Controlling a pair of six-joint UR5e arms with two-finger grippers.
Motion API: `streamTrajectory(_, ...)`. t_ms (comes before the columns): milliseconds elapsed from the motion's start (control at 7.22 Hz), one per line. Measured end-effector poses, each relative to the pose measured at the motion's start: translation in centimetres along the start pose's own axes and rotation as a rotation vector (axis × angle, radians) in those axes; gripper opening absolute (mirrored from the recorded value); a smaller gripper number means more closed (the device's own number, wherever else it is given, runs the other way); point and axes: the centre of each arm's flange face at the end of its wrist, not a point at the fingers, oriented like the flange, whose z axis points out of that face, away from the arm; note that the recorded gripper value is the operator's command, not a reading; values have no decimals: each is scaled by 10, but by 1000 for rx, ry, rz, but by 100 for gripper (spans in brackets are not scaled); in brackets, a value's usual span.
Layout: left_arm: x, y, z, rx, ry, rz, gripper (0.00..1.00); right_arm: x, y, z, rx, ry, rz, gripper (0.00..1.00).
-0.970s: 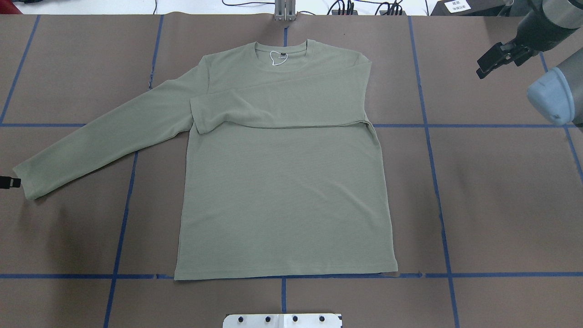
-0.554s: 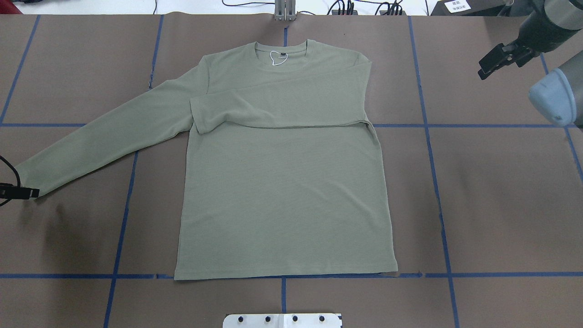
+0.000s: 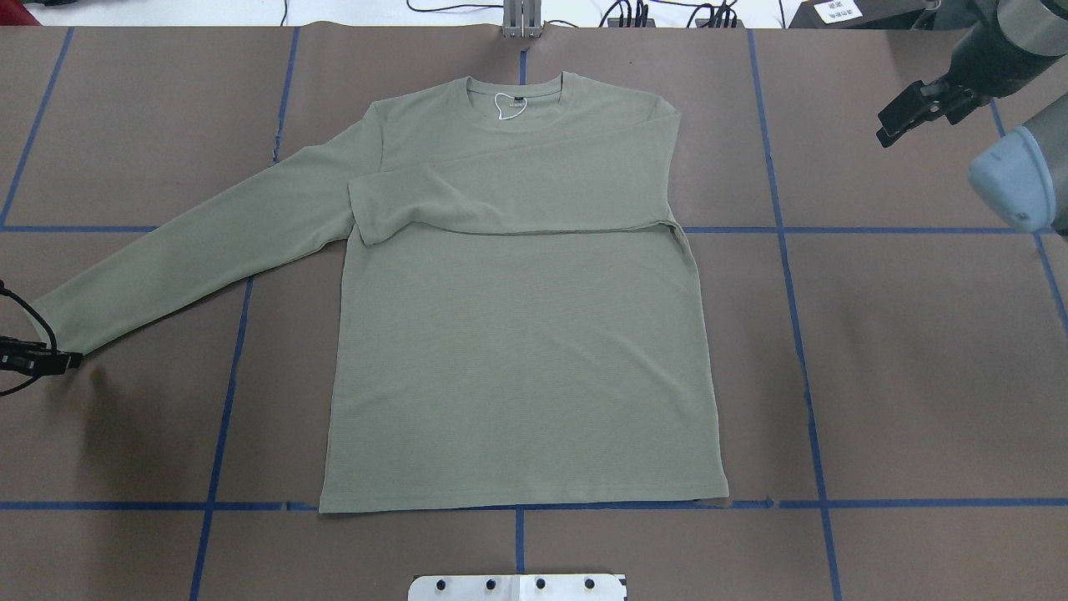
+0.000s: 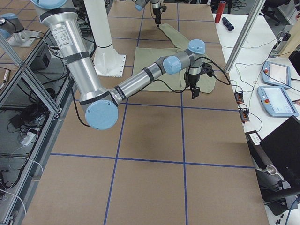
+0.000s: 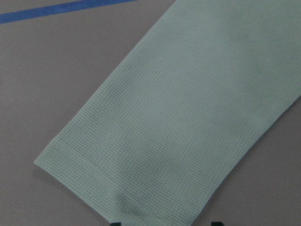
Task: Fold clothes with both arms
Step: 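Lower the left gripper and grasp the cuff of the other sleeve, then carry the sleeve with the left gripper across the shirt body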
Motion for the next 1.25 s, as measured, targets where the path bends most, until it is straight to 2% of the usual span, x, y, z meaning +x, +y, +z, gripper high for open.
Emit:
streamTrajectory(277, -2, 3, 0, -3, -5, 3, 37, 1, 1, 1, -1, 0, 1, 100)
streamTrajectory(416, -2, 4, 0, -5, -6, 3, 34, 1, 1, 1, -1, 0, 1, 100)
streamTrajectory(554, -2, 4, -1, -5, -6, 4, 10, 1, 1, 1, -2, 0, 2, 100)
streamTrajectory(693, -2, 4, -1, -5, -6, 4, 0, 1, 1, 1, -2, 0, 3, 100)
streamTrajectory(1247, 8, -3, -8, 13, 13, 13, 0, 0, 1, 0, 1, -1, 10, 100)
